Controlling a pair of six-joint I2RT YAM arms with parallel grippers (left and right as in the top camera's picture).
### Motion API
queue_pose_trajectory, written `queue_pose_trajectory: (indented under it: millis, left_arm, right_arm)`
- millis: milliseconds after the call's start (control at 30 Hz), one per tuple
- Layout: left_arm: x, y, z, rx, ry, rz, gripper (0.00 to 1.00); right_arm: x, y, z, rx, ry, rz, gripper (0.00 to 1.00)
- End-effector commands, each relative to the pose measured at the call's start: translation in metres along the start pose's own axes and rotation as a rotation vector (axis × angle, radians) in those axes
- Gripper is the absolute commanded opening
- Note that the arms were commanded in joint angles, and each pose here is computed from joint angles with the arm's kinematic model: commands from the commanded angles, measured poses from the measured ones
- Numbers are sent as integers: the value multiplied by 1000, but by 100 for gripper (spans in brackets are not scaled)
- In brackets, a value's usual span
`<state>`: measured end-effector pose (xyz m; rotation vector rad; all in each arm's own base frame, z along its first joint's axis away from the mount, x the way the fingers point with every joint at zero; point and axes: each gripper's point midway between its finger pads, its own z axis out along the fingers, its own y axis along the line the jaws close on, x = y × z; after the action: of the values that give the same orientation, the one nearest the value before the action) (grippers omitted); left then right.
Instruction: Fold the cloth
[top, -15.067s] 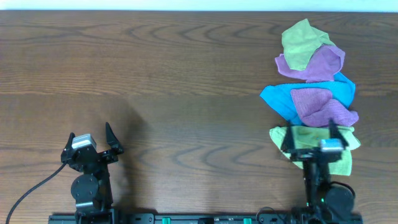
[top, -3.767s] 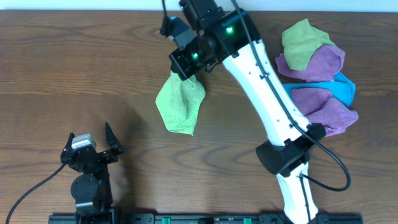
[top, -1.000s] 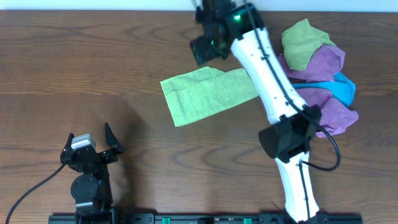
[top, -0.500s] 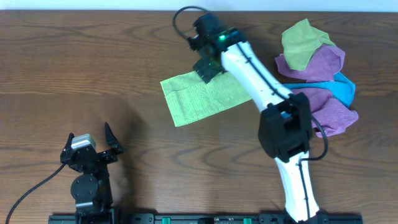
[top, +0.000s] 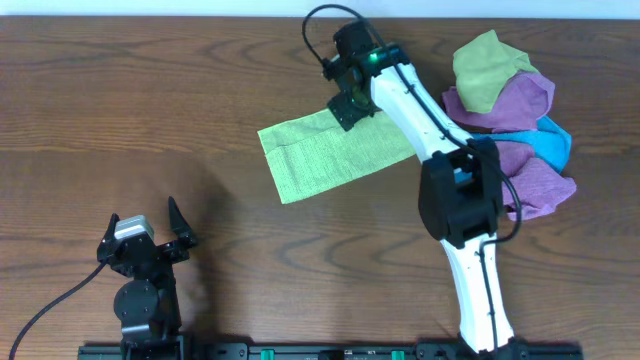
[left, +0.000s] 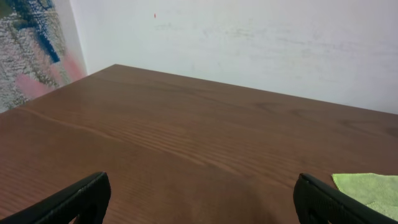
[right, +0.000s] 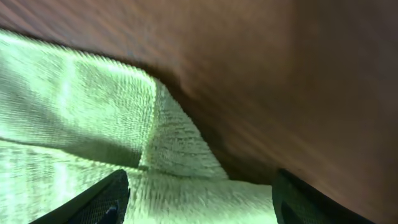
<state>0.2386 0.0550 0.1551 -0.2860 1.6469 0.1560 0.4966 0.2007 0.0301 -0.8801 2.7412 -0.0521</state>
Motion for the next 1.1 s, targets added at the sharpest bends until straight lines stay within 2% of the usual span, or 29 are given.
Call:
queue_pose_trajectory:
  millis: [0,200,433,700,867,967,1067]
  left_arm:
    - [19,7,1,-37,58,28,95]
    - [19,7,1,-37,58,28,96]
    - [19,7,1,-37,58,28,95]
    - [19,7,1,-37,58,28,95]
    - [19,7,1,-37,58,28,95]
    - [19,7,1,-37,58,28,95]
    - [19,7,1,-37,58,28,95]
  right_arm:
    - [4,3,3,-20,13,-43,73]
    - [11,6,3,-45,37,-102,72]
    - [20,7,2,-55,71,-128,64]
    - [29,9,1,-65,107,-129,47]
    - [33,10,1,-66,125,-131,44]
    - [35,7,1,-50,134,-135,50]
    - [36,6,1,-45,139,-153,44]
